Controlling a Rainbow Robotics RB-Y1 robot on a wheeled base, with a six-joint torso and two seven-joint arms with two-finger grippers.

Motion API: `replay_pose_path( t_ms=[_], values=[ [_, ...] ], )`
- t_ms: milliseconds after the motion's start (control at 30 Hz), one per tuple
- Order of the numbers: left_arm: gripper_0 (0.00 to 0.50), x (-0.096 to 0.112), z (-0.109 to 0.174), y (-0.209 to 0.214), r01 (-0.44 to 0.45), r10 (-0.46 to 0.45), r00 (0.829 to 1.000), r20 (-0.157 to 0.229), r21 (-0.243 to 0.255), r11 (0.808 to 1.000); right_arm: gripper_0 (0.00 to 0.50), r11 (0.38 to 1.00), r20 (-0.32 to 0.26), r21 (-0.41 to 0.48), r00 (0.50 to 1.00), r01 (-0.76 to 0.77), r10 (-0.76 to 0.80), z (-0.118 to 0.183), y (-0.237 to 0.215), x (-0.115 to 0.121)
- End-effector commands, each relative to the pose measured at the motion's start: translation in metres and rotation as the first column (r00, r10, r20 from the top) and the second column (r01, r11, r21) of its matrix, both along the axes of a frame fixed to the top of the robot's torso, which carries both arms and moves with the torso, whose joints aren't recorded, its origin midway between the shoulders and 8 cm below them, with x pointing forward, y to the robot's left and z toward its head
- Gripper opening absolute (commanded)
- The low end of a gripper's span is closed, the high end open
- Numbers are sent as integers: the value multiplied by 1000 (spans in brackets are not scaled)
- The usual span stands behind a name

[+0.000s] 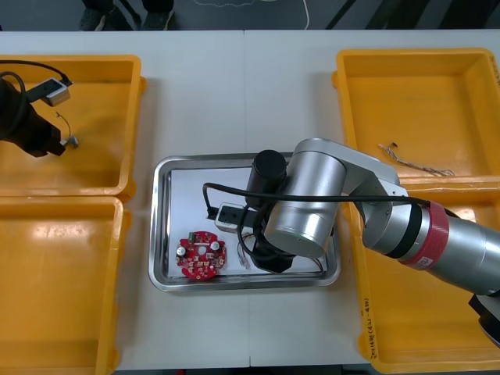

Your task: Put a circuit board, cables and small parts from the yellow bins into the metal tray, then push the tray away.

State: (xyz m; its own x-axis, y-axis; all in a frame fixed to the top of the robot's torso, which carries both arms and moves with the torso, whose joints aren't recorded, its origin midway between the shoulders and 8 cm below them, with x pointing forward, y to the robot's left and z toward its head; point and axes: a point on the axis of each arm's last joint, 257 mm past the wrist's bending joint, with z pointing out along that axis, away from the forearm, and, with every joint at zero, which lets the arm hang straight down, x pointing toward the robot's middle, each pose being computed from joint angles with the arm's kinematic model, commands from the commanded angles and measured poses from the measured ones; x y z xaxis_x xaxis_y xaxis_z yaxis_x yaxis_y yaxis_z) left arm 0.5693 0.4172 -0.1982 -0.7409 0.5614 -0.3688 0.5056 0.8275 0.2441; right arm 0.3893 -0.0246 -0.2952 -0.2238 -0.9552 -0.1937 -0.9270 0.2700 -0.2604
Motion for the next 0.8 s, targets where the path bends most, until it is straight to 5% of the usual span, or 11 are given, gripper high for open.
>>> replay_pose_path(
  t_ms=[33,433,800],
  values=[
    [500,13,29,16,-16,15,997,76,14,1000,449,1000,49,22,999,0,-1,18,14,9],
    [500,13,19,20,-22,21,996,89,12,1000,450,998,74,45,996,48,-51,46,9,27],
    [500,10,2,19,-18,17,996,84,11,1000,449,983,38,100,987,152,-156,114,-16,39]
  ],
)
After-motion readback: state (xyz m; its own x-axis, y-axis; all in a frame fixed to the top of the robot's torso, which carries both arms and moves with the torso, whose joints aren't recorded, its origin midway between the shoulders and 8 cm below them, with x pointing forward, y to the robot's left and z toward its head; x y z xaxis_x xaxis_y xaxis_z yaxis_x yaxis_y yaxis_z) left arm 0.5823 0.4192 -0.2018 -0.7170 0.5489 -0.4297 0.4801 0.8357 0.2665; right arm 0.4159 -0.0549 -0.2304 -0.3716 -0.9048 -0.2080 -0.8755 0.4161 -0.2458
